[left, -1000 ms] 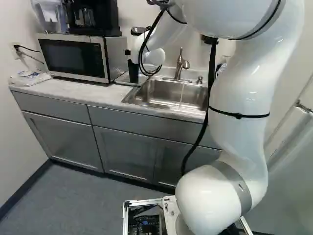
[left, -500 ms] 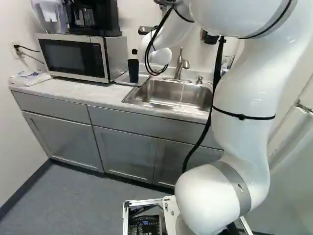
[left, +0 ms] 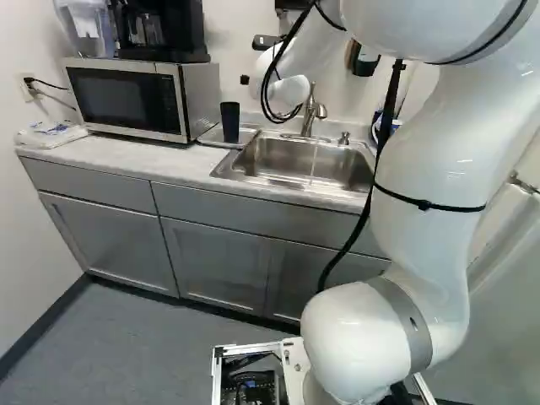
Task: Rinse the cup and place it in the tray
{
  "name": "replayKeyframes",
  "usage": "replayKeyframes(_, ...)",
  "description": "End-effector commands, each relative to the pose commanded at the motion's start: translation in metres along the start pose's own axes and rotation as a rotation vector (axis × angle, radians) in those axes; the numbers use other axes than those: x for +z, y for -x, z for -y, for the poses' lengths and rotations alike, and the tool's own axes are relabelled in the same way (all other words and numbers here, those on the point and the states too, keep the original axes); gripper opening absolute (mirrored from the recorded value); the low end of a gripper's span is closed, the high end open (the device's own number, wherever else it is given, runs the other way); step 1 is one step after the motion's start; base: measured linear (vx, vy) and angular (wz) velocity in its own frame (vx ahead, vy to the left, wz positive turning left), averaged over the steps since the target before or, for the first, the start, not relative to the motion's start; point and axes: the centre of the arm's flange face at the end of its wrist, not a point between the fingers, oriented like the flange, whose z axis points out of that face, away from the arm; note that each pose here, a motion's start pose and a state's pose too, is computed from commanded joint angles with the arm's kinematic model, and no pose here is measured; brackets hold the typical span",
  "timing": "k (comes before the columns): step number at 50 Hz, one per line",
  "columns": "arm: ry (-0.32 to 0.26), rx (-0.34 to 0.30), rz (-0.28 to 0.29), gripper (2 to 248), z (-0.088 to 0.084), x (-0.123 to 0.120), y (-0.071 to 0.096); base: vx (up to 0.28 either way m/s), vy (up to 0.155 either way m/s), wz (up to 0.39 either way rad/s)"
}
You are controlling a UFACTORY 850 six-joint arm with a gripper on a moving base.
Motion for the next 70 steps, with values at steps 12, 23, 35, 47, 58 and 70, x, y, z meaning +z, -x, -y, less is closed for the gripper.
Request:
replayKeyframes(12, 0.031, 0.0, -0.027, 247, -0.019, 0.009, -0.013, 0.0, 0.0, 0.0)
replayKeyframes(23, 0.058, -0.001, -0.052, 247, -0.036, 0.019, -0.025, 0.0, 0.0, 0.0)
replayKeyframes(35, 0.088, -0.002, -0.066, 247, -0.055, 0.024, -0.037, 0.0, 0.0, 0.0)
replayKeyframes(47, 0.113, -0.002, -0.067, 247, -0.071, 0.022, -0.048, 0.0, 0.0, 0.0)
replayKeyframes(58, 0.133, -0.002, -0.058, 247, -0.083, 0.02, -0.055, 0.0, 0.0, 0.0)
replayKeyframes(70, 0.155, -0.001, -0.032, 247, -0.097, 0.019, -0.052, 0.0, 0.0, 0.0)
